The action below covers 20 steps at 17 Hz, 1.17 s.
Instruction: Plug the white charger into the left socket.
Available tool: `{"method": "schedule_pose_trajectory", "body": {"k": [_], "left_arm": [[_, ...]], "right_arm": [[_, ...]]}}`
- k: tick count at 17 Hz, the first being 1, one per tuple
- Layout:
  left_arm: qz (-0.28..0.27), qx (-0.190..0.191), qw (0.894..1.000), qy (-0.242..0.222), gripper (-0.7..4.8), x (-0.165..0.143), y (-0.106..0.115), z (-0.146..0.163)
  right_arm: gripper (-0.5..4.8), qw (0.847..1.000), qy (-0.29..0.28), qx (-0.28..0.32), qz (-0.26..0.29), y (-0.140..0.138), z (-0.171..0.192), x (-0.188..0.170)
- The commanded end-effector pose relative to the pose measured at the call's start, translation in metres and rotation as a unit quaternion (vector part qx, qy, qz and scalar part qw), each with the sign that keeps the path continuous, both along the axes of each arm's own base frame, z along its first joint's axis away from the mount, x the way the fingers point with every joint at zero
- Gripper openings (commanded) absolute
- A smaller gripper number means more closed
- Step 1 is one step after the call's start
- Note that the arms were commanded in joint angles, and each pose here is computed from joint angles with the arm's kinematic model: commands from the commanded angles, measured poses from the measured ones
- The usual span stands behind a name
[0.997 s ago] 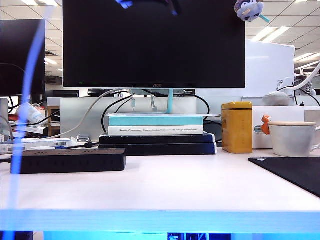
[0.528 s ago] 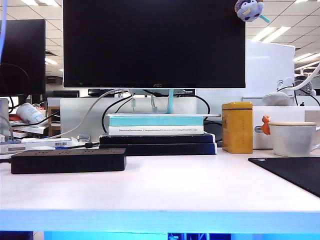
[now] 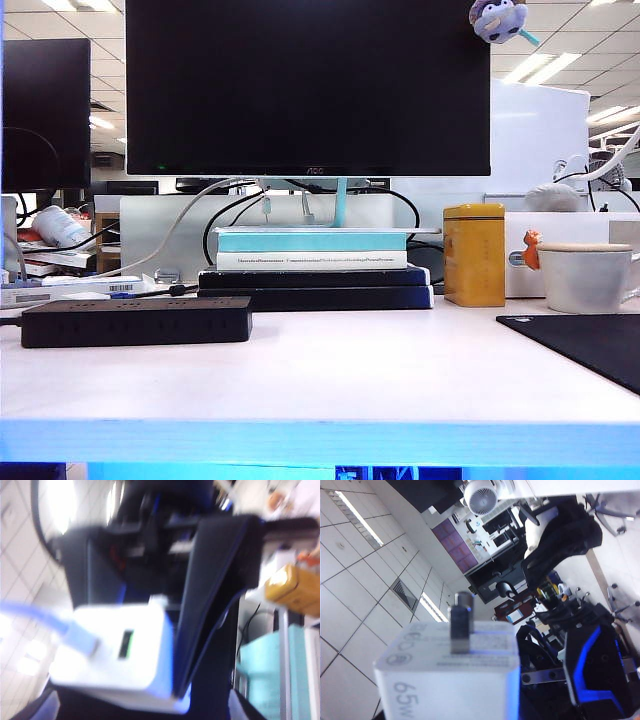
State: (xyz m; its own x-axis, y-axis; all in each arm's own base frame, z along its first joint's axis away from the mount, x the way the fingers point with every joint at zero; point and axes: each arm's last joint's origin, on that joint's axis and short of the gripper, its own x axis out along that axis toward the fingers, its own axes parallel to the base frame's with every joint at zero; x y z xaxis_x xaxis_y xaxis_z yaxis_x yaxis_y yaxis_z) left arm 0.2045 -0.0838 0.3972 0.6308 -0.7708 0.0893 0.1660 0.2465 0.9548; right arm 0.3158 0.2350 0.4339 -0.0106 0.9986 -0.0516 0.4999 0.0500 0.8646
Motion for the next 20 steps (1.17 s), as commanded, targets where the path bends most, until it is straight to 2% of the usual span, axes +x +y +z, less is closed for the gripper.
{"method": "schedule_pose_trajectory", "body": {"k": [1,3,6,9,13,19,20], "left_arm": [[-0.039,-0.005,0.999,-0.034,4.79,-0.0034,-0.001,0.0072],[-0.042,-0.009,0.998,-0.04,4.79,-0.0038,-0.0009,0.0087],[-0.053,-0.02,0.998,-0.027,4.79,-0.0042,-0.0012,0.009],[-0.069,-0.02,0.997,-0.022,4.79,-0.0035,-0.0022,0.0081],[-0.082,-0.022,0.996,-0.034,4.79,-0.0022,-0.0032,0.0094],[-0.094,-0.023,0.994,-0.046,4.79,-0.0033,-0.0035,0.0115],[-0.098,-0.034,0.994,-0.044,4.79,-0.0038,-0.0034,0.0133]], "right_arm": [[2.55,1.0,-0.014,0.013,0.008,-0.0013,0.008,-0.0033],[2.55,1.0,-0.021,0.013,0.008,-0.0013,0.008,-0.0033],[2.55,0.998,-0.064,0.025,0.011,-0.0013,0.0114,-0.0033],[2.56,0.994,-0.091,0.043,0.035,-0.0014,0.0165,-0.0048],[2.55,0.99,-0.098,0.048,0.091,-0.0017,0.0171,-0.0082],[2.55,0.988,-0.108,0.049,0.1,-0.0014,0.0162,-0.0083],[2.55,0.988,-0.106,0.048,0.1,-0.0005,0.0145,-0.0069]]}}
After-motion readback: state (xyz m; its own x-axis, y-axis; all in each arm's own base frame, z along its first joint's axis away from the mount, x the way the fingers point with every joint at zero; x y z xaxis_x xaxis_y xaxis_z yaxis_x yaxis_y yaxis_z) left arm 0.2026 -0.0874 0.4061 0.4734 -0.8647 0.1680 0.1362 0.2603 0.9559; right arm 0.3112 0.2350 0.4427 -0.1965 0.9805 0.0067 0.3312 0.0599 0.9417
